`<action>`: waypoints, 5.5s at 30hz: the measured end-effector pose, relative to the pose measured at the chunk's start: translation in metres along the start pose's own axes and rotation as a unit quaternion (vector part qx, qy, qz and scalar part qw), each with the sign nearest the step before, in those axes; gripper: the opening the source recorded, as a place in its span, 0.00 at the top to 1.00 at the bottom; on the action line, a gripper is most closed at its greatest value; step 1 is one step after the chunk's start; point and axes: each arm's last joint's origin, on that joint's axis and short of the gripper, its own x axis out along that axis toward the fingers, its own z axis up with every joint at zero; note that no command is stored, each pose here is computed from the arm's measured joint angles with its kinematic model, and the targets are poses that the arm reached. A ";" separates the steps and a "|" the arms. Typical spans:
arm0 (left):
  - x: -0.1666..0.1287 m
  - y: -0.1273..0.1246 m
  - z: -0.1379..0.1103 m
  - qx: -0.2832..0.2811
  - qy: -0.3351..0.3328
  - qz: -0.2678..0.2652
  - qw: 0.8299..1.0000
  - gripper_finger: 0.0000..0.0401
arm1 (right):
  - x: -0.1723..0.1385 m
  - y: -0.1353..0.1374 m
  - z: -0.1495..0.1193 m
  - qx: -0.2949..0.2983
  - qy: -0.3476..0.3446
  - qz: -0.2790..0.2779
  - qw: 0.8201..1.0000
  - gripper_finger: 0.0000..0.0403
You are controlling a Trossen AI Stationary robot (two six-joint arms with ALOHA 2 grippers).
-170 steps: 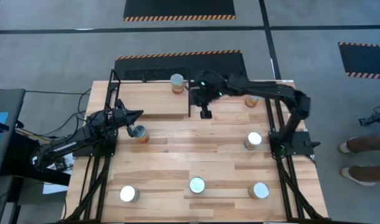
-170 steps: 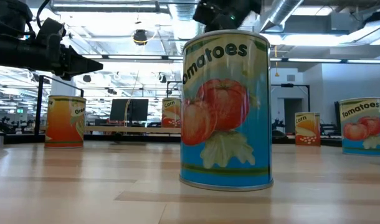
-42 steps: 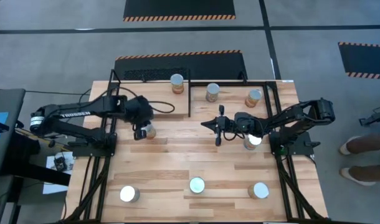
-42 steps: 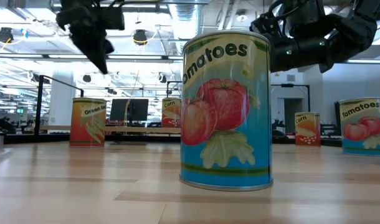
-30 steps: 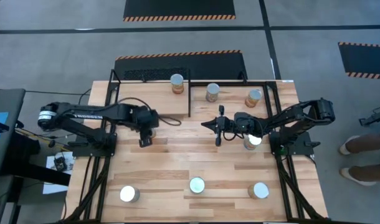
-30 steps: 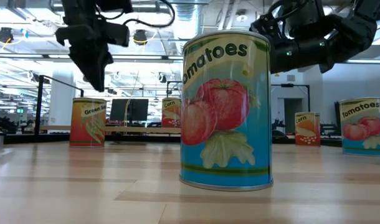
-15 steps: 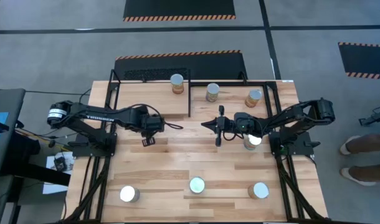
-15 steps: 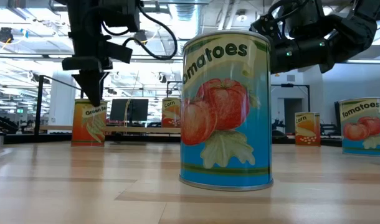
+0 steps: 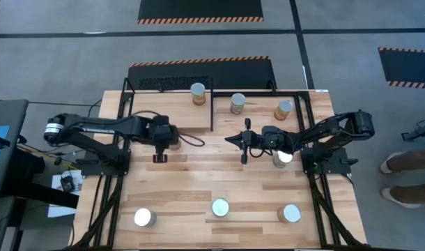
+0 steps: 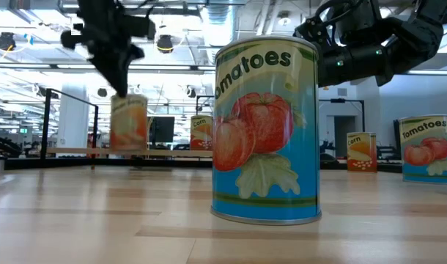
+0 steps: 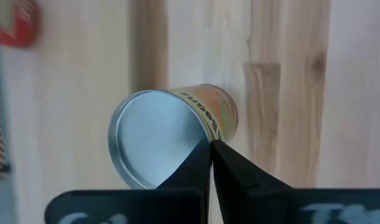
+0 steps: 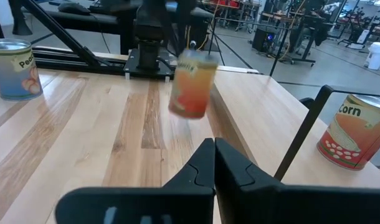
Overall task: Pick and place cans onto a shelf
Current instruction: Put the left canned green beans on the shelf, then put the right canned tomatoes on the shelf
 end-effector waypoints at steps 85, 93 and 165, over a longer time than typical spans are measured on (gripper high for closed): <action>0.017 0.177 0.013 0.041 -0.058 0.102 0.992 0.86 | 0.000 0.001 -0.003 -0.004 0.015 0.004 1.000 0.96; 0.008 0.151 0.007 0.018 -0.186 0.099 0.977 0.99 | -0.005 0.016 0.002 -0.043 0.018 -0.020 0.999 0.98; 0.048 0.056 -0.008 0.010 -0.427 -0.036 0.903 1.00 | -0.076 0.075 0.067 0.075 0.498 -0.065 0.861 0.98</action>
